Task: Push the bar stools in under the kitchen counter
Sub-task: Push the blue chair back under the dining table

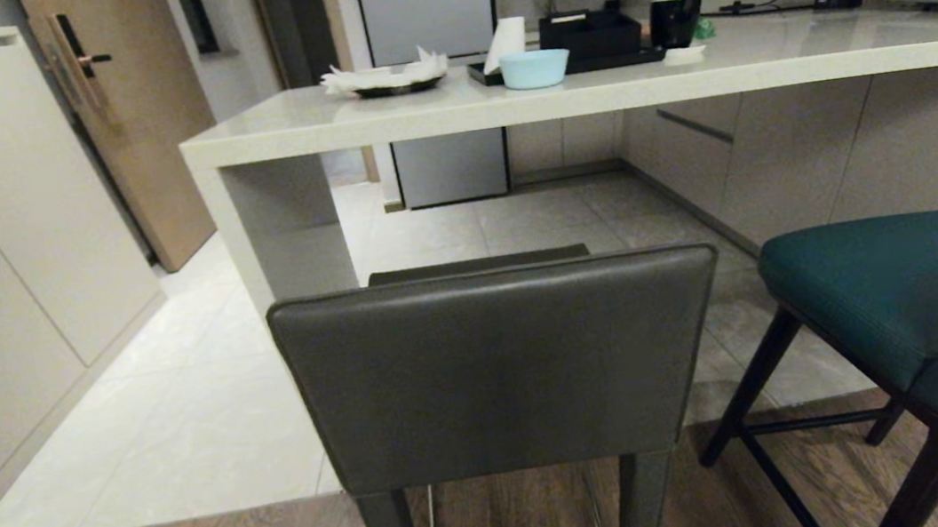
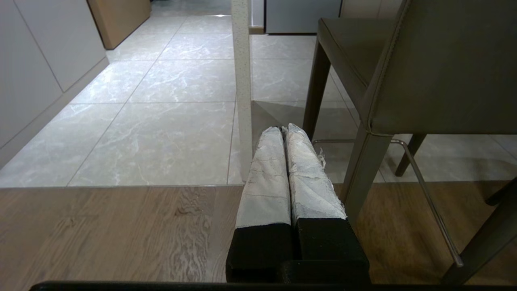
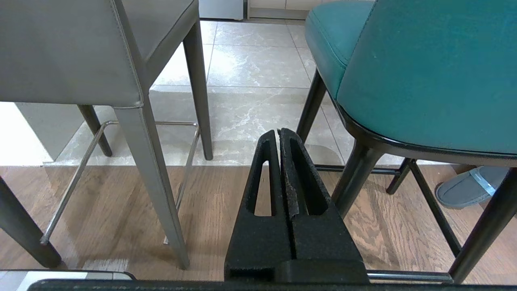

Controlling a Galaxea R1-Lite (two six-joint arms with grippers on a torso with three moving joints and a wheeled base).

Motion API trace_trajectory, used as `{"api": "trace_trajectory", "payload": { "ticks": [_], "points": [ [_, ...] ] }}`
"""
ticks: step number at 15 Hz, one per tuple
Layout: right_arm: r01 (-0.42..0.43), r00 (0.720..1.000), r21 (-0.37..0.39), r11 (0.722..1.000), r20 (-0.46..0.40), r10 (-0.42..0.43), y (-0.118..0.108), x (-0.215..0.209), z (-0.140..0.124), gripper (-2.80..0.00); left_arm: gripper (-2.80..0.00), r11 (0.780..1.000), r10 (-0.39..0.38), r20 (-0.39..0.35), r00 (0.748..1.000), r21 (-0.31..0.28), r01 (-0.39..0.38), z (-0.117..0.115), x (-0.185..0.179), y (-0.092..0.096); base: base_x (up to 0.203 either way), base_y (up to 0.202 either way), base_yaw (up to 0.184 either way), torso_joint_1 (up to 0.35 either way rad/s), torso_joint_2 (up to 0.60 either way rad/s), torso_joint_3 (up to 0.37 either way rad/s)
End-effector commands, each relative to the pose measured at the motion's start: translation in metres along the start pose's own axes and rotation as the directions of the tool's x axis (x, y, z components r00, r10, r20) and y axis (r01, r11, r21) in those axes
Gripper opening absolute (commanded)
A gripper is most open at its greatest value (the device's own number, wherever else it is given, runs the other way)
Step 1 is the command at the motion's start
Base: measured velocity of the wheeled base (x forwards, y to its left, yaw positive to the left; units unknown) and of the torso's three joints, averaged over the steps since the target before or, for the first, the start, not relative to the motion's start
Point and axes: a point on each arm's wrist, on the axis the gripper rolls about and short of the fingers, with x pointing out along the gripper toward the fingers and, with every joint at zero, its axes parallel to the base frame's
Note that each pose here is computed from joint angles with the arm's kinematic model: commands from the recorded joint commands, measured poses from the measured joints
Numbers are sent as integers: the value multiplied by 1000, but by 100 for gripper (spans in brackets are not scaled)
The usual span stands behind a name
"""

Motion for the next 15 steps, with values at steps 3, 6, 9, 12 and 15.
{"api": "trace_trajectory", "payload": {
  "ticks": [3, 6, 9, 12, 15],
  "points": [
    [-1, 1000, 0, 1000, -1, 1, 0, 0, 0, -280, -280, 1000, -1, -18, 1000, -7, 1, -5, 1, 0, 0, 0, 0, 0, 0, 0],
    [-1, 1000, 2, 1000, -1, 1, 0, 0, 0, -280, -280, 1000, -1, -18, 1000, -7, 1, -5, 1, 0, 0, 0, 0, 0, 0, 0],
    [-1, 1000, 5, 1000, -1, 1, 0, 0, 0, -280, -280, 1000, -1, -18, 1000, -7, 1, -5, 1, 0, 0, 0, 0, 0, 0, 0],
    [-2, 1000, 6, 1000, 0, 2, 0, 0, 0, -280, -280, 1000, -1, -18, 1000, -7, 1, -5, 1, 0, 0, 0, 0, 0, 0, 0],
    [0, 1000, 5, 1000, 0, 0, 0, 0, 0, -280, -280, 1000, -1, -18, 1000, -7, 1, -5, 1, 0, 0, 0, 0, 0, 0, 0]
  ]
}}
